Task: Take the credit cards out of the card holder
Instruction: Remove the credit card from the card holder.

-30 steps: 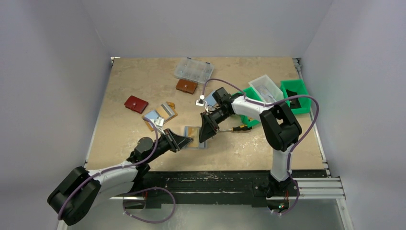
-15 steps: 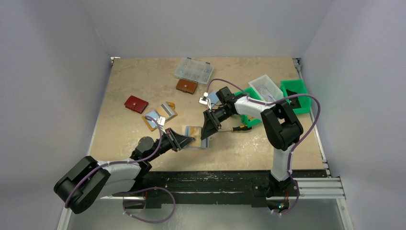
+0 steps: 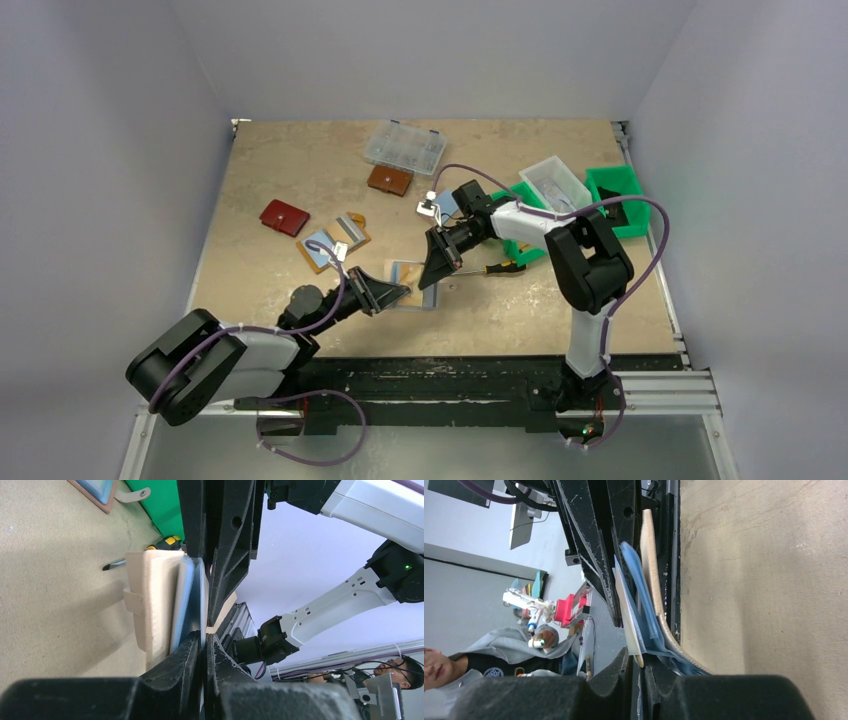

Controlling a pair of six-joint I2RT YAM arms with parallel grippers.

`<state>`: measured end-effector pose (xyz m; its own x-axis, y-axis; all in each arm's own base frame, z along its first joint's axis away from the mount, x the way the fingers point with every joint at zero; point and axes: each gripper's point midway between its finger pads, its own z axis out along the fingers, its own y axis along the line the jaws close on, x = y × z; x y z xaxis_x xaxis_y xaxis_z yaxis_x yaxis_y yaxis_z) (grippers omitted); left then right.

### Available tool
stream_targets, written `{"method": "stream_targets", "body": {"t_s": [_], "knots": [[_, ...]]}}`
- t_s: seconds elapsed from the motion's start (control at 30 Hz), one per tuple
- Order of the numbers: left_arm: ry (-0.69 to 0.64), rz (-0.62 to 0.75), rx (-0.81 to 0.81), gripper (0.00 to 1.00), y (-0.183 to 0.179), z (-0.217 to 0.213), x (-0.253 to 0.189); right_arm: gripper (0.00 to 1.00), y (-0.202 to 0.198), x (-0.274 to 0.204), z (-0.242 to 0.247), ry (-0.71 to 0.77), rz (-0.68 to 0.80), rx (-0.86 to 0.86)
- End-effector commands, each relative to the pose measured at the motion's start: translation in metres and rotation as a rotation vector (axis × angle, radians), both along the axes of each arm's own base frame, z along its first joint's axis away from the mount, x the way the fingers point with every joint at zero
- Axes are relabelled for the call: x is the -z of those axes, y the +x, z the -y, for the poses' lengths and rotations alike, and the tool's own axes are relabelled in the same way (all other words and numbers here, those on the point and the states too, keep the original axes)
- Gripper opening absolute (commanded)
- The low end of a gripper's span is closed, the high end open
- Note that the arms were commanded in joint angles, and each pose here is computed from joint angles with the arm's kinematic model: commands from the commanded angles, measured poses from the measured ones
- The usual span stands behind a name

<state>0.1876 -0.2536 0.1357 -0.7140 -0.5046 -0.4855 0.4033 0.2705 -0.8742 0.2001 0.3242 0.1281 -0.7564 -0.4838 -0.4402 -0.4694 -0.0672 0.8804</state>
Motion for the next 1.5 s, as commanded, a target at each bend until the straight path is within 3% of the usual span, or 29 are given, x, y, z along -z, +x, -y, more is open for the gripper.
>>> {"method": "stream_targets", "body": {"t_s": [0.0,0.3,0.47,0.83,1.47], "knots": [[-0.045,0.031,-0.005,0.00,-0.014,-0.010,-0.004,0.14,-0.002,-0.018,0.000,0.065,0.022,-0.016],[-0.016,0.011,-0.068,0.00,-0.010,-0.020,0.003,0.12,-0.004,-0.023,0.001,0.093,0.020,-0.029],[-0.014,0.011,-0.074,0.00,-0.009,-0.021,0.003,0.23,-0.006,-0.025,0.002,0.107,0.022,-0.037],[-0.016,0.005,-0.048,0.00,-0.010,-0.016,0.004,0.26,-0.007,-0.026,0.002,0.111,0.022,-0.041],[-0.033,-0.009,-0.003,0.00,-0.013,-0.009,0.005,0.22,-0.004,-0.017,0.001,0.069,0.003,-0.023]]}}
